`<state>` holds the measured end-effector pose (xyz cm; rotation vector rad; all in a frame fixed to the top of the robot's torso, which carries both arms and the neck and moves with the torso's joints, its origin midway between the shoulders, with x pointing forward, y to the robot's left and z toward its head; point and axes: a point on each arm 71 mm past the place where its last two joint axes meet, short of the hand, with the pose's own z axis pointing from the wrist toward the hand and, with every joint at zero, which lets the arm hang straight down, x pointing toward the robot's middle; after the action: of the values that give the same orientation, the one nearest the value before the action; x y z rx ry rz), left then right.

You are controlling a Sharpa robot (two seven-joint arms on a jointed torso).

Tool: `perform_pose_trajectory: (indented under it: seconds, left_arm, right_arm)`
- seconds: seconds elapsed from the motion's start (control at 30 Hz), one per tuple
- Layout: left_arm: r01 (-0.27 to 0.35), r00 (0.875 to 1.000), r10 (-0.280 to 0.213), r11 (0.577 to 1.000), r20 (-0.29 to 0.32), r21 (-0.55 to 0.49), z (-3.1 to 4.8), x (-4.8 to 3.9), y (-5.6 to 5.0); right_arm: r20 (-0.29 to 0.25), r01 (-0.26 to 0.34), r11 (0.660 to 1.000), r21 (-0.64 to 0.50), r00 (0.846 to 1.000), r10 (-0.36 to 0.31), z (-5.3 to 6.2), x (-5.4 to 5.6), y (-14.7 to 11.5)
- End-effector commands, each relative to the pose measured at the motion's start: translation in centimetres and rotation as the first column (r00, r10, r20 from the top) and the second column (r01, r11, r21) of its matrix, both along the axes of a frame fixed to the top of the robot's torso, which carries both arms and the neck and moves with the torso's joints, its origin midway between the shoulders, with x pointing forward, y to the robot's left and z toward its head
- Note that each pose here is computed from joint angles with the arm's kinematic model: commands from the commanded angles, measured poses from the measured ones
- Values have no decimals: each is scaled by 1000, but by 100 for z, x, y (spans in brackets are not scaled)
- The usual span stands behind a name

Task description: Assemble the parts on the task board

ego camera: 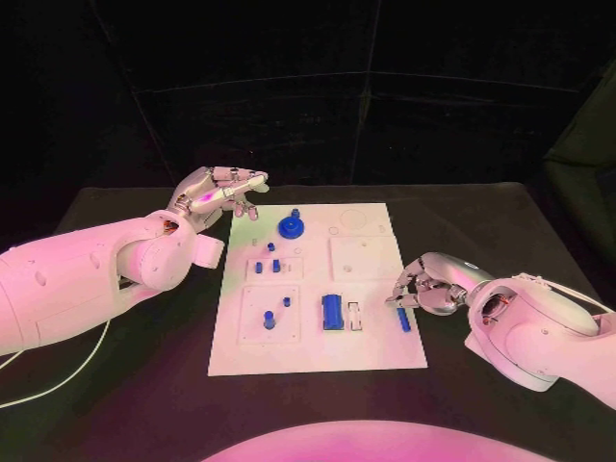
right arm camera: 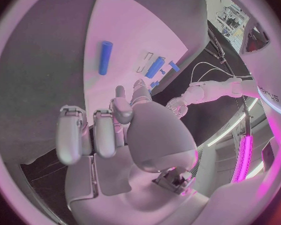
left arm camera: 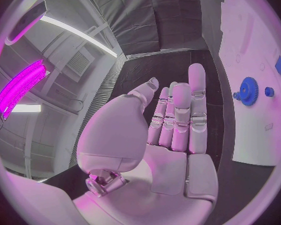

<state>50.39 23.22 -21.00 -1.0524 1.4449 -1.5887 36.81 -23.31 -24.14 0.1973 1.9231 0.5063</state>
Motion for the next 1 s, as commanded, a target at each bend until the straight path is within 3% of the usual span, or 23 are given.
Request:
perform_pose_trajectory:
  seconds: [0.03,0.43,1.0]
  left_arm:
    - [5,1000,-5,1000,4,-9,15,-4,-15]
    - [5,1000,-5,1000,4,-9,17,-7,-9]
    - [6,1000,-6,1000,4,-10,16,-5,-4]
  right_arm:
    - [-43,-37,994,-106,999,33,-33,-22,-47]
    - [-78,-77,970,-232,995,60,-106,0,-94]
    - [-91,-111,957,-267,992,90,-172,51,25]
